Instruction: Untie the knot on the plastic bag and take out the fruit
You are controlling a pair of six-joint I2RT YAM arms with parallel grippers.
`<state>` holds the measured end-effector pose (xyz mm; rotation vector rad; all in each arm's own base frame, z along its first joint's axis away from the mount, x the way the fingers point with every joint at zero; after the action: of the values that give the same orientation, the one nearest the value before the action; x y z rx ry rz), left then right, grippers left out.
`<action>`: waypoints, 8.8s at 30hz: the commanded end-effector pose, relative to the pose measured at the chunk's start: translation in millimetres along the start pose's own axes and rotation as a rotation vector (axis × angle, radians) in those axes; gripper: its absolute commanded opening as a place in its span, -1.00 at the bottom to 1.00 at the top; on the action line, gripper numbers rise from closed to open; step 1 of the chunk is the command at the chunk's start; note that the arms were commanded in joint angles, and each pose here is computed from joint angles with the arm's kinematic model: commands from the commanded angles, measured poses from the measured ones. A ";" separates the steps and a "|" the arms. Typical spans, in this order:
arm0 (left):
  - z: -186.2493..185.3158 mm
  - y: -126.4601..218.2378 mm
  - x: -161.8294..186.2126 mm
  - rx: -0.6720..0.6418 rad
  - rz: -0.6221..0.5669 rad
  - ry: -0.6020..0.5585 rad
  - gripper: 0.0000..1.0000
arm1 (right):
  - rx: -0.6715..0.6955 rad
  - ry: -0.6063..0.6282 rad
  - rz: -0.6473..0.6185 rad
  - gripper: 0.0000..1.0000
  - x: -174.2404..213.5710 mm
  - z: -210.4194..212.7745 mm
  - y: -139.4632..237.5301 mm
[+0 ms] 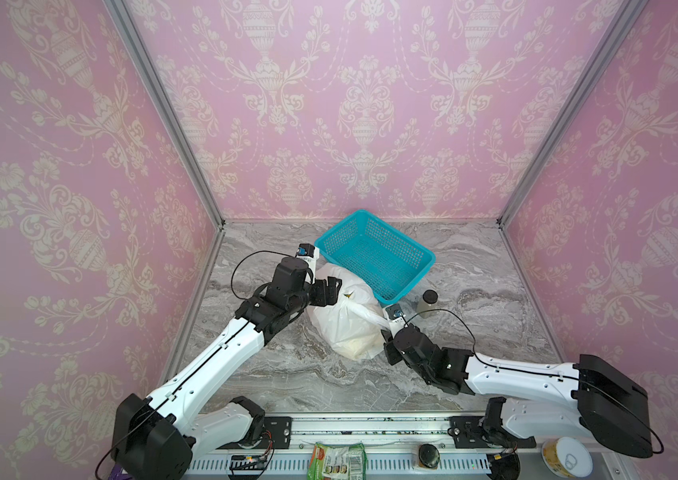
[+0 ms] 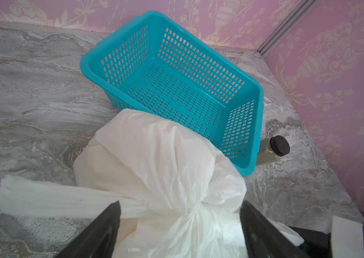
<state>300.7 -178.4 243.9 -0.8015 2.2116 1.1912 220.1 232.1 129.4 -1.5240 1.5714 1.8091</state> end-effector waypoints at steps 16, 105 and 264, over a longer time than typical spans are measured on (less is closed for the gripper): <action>1.9 -54.2 13.5 -0.185 0.121 -0.074 0.57 | 0.063 0.054 -0.190 0.61 -36.9 1.8 51.7; 150.8 53.0 27.4 -0.407 -0.300 0.238 -1.00 | 0.234 -0.273 -0.368 0.29 0.4 -33.3 23.3; -21.2 24.1 -45.0 -0.450 -0.426 -0.308 -0.77 | 0.171 -0.361 -0.211 -0.91 -83.3 -97.0 4.7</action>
<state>306.6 -181.1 280.9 -1.0474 1.4176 1.5115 303.8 183.4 216.8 -1.1906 1.3481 1.6655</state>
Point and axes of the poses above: each gripper's point midway between its finger pads, its own y axis back along the fingers, its own z axis along the line the jaws close on, x = y × z, the point moved 3 cm from there along y, back along the fingers, and after that the axes turned 12 degrees about y, right-handed, at the moved point
